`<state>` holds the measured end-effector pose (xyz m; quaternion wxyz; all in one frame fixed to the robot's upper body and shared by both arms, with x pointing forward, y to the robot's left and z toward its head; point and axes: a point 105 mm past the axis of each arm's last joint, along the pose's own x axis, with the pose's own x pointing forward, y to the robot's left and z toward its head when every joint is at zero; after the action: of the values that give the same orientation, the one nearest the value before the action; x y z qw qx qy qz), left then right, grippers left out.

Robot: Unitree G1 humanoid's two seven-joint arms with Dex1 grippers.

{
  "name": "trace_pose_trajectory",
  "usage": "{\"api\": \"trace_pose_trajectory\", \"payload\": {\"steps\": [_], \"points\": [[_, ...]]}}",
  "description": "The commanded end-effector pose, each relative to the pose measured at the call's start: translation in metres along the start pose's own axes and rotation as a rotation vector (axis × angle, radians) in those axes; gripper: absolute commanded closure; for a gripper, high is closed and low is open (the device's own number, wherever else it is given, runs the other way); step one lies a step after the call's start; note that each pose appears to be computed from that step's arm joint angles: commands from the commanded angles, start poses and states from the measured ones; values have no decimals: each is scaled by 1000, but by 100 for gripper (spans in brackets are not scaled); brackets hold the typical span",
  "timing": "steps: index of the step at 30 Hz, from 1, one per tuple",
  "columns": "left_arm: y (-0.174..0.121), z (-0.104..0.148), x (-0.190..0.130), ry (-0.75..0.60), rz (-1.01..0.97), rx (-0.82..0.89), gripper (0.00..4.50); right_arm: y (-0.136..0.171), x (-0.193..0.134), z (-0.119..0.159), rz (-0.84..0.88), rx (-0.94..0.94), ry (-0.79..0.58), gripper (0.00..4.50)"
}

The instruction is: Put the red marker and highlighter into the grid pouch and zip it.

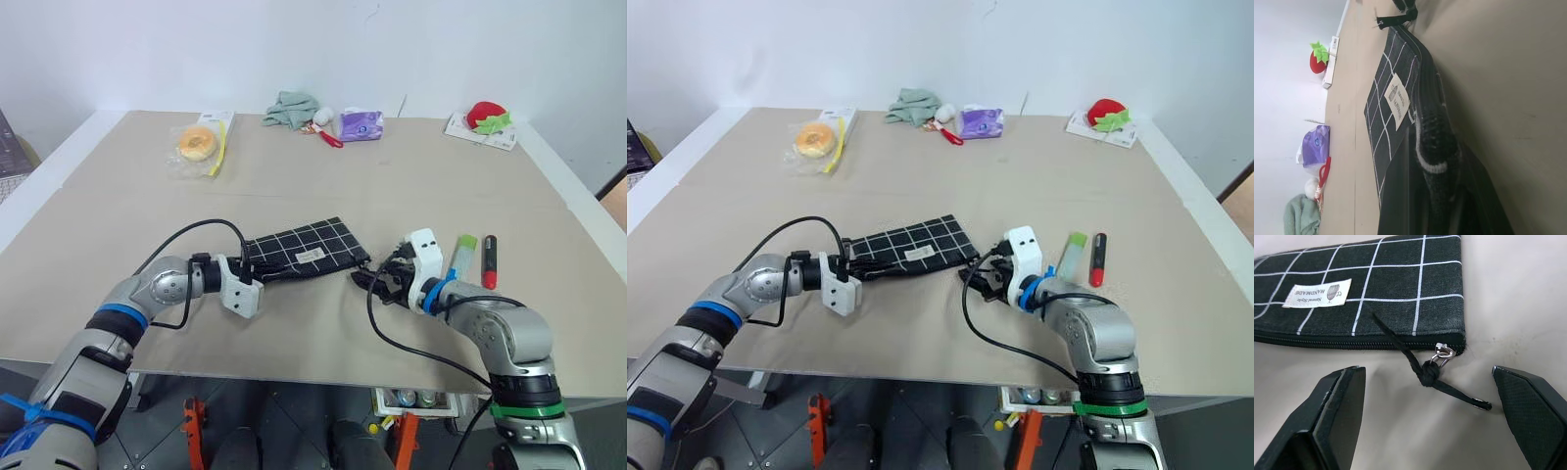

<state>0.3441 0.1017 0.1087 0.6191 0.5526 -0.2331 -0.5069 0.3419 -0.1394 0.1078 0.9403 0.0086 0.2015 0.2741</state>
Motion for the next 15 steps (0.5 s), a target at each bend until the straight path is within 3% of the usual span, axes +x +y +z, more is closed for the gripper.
{"api": "trace_pose_trajectory", "payload": {"steps": [1,9,15], "points": [[-19,3,7,-10,-53,-33,450,5,8,0,2,-35,16,59],[-18,4,8,-13,-44,-37,450,3,11,-13,-34,-155,76,430],[-17,4,9,-13,-35,-41,450,14,6,-5,45,-238,26,444]]}}
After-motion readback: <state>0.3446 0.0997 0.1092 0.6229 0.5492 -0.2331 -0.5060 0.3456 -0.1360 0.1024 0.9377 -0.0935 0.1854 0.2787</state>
